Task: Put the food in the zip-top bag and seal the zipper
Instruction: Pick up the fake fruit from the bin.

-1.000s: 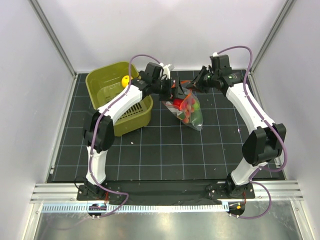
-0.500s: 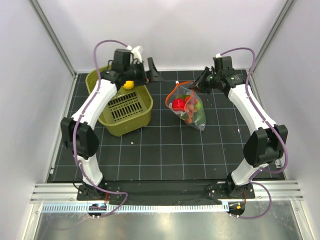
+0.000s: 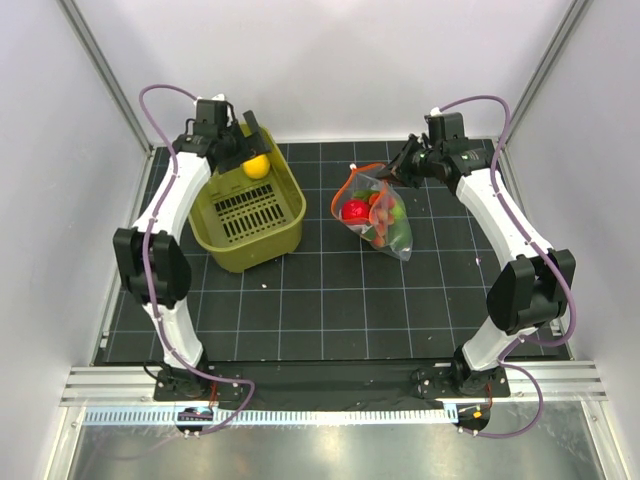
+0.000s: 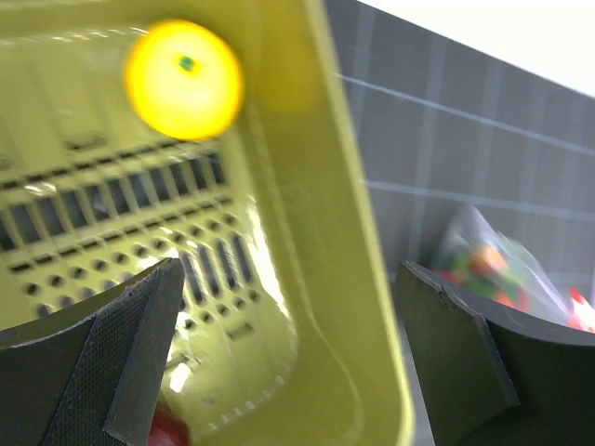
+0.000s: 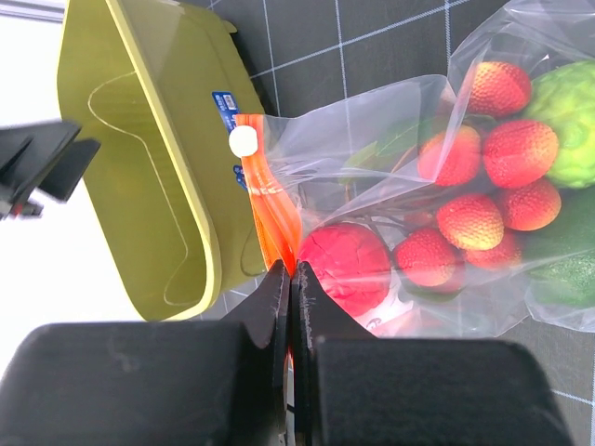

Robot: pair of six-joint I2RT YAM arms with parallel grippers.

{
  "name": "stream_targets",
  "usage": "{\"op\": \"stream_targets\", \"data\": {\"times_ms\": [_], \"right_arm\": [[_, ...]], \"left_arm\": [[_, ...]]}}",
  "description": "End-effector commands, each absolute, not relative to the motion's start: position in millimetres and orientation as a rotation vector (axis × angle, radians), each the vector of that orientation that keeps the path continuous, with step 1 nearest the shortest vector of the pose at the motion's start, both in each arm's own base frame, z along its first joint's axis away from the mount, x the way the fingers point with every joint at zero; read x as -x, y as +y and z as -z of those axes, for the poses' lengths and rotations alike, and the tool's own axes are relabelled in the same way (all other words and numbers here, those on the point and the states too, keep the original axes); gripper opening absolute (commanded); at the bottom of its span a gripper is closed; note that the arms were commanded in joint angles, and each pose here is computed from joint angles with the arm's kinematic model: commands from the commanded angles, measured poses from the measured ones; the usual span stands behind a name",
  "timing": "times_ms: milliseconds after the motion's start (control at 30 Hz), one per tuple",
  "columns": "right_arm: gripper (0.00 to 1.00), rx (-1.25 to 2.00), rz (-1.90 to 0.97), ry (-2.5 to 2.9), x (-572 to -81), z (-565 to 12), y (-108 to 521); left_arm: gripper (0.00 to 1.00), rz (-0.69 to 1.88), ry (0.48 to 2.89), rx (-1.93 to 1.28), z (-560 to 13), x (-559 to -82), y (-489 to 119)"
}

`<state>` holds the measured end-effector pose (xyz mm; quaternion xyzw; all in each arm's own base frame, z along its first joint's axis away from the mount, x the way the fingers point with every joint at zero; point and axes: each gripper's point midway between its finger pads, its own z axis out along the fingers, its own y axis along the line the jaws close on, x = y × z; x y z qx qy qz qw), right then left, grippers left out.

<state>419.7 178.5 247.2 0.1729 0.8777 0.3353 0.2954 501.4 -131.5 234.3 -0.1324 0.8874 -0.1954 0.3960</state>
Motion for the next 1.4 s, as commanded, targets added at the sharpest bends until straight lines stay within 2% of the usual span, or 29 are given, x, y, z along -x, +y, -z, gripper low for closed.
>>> {"op": "stream_targets", "data": {"times_ms": [0,333,733,833,867,967,1100,1267,1367], "right_arm": [[0.01,-0.396,-0.941,2.247,-415,-281,180],[0.01,-0.389,-0.914,2.244,-413,-280,177],[0.01,-0.379,-0.888,2.258,-414,-280,174],[0.01,-0.381,-0.882,2.264,-416,-278,174],[0.01,-0.377,-0.882,2.264,-416,-278,174],[0.01,-0.378,-0.879,2.268,-417,-277,174],[0.01,-0.377,-0.875,2.28,-416,-273,174],[0.01,-0.373,-0.865,2.295,-417,-267,174],[0.01,-0.378,-0.876,2.295,-420,-266,175]], "left_arm": [[1.0,0.367,2.234,0.391,-223,-526,-105],[1.0,0.357,2.295,0.394,-180,-566,-82],[0.99,0.432,2.362,0.367,-106,-611,-98],[0.85,0.452,2.376,0.37,-98,-611,-102],[0.77,0.453,2.381,0.374,-97,-608,-101],[0.65,0.433,2.352,0.352,-115,-603,-98],[0.57,0.428,2.297,0.285,-159,-581,-95],[0.56,0.59,2.228,0.213,-217,-531,-117],[0.57,0.845,2.147,0.089,-241,-507,-157]]}}
